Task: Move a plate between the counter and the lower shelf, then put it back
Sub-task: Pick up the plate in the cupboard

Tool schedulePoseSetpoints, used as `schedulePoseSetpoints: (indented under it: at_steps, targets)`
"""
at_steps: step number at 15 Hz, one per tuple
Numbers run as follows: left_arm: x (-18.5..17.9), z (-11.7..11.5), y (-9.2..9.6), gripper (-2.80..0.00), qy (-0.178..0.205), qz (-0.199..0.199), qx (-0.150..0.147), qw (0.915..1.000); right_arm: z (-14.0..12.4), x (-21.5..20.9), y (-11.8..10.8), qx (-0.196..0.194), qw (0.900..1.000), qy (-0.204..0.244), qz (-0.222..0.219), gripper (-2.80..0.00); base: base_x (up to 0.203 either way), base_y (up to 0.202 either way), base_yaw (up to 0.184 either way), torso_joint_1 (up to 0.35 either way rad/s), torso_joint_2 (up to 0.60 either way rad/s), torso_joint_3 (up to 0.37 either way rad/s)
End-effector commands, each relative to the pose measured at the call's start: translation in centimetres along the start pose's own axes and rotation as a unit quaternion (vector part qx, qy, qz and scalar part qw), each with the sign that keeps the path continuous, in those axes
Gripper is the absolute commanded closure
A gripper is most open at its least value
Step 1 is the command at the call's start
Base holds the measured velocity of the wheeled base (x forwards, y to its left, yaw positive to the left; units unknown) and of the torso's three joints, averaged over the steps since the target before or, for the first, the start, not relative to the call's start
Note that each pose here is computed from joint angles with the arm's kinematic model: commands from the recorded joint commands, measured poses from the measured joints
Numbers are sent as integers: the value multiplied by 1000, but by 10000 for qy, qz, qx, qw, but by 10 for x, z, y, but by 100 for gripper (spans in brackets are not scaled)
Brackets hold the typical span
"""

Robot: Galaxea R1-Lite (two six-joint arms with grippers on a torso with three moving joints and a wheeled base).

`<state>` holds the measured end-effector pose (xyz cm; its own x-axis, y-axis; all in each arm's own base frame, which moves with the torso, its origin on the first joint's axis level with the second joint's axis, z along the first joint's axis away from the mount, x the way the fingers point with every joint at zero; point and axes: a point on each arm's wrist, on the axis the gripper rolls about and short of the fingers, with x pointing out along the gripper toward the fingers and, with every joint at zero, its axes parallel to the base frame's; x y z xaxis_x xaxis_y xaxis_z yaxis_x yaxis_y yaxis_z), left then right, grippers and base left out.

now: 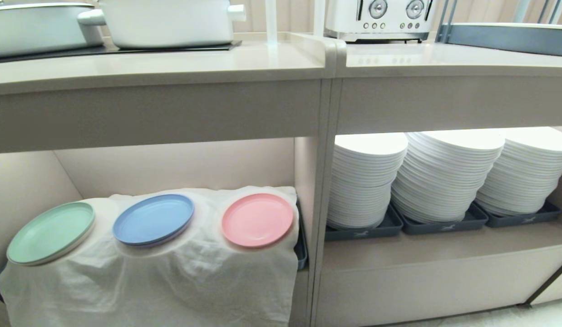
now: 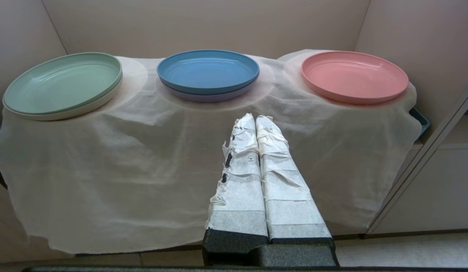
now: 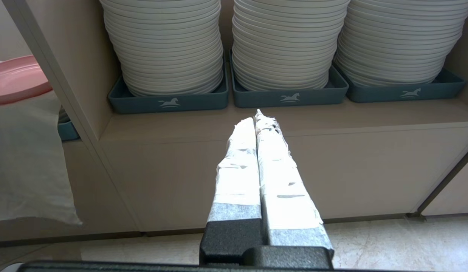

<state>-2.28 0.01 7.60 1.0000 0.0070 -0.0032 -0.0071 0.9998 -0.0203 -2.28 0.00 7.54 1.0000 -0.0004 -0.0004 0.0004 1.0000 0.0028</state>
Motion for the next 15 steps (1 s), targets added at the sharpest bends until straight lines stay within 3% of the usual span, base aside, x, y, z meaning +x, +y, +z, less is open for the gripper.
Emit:
schedulePoseSetpoints:
  at_steps: [1,8,11,15]
  targets:
    - [0,0,0,0,22,0,-6,10000,0,0,0,2,10000,2,2,0,0,0,0,0,0,0]
    - [0,1,0,0,-16,-13,59,10000,0,0,0,2,10000,5,1,0,0,0,0,0,0,0]
    - [-3,12,-1,0,-101,-151,156,9997,0,0,0,2,10000,-2,2,0,0,0,0,0,0,0]
    - [2,39,-3,0,456,-484,133,9977,0,0,0,2,10000,-2,0,0,0,0,0,0,0,0]
